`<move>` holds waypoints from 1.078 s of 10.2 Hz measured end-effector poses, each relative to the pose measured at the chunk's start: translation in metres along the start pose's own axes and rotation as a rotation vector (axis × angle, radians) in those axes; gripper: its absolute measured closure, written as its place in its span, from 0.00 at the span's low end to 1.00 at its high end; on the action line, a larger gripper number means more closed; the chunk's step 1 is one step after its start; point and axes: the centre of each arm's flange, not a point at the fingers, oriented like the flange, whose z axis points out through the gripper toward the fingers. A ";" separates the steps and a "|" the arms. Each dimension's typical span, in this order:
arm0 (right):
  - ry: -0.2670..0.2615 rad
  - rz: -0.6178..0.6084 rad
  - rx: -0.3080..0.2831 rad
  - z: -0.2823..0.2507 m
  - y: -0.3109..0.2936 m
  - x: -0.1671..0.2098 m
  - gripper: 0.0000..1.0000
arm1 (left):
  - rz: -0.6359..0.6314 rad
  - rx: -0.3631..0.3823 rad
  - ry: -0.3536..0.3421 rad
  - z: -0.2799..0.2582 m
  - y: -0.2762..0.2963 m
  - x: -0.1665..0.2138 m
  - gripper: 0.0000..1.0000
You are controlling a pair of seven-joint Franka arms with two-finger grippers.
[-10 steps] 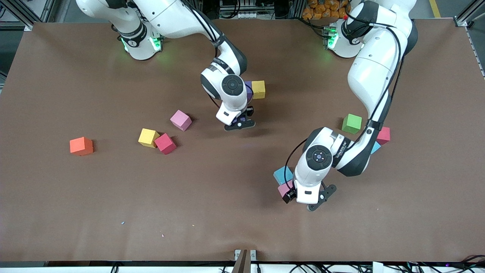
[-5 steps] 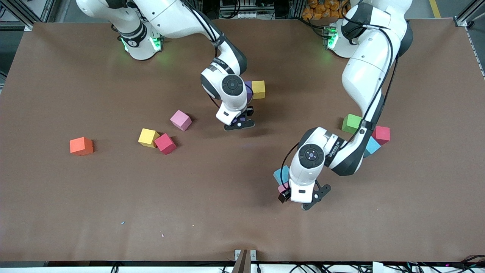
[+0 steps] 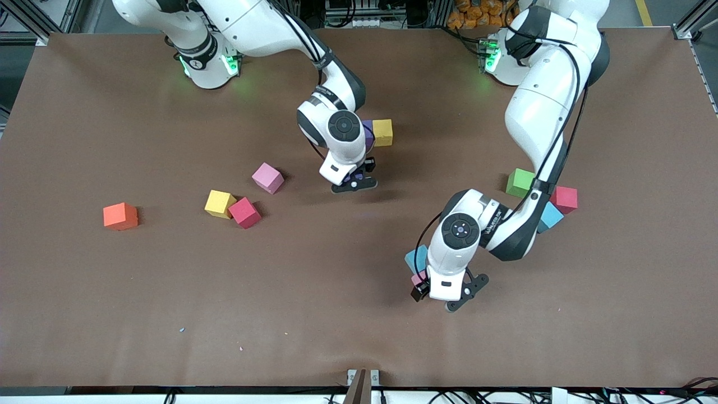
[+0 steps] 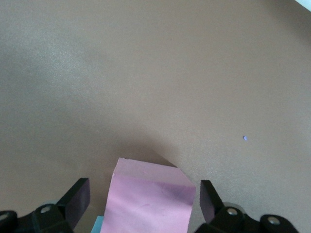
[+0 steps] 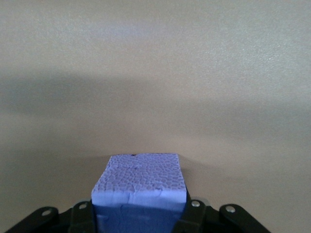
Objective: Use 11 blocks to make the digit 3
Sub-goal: 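Lift the pink cube with the left gripper while the right holds purple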
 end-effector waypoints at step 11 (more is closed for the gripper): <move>-0.006 0.003 -0.005 0.001 0.003 -0.003 0.44 | -0.043 0.015 -0.058 0.009 -0.001 -0.009 0.37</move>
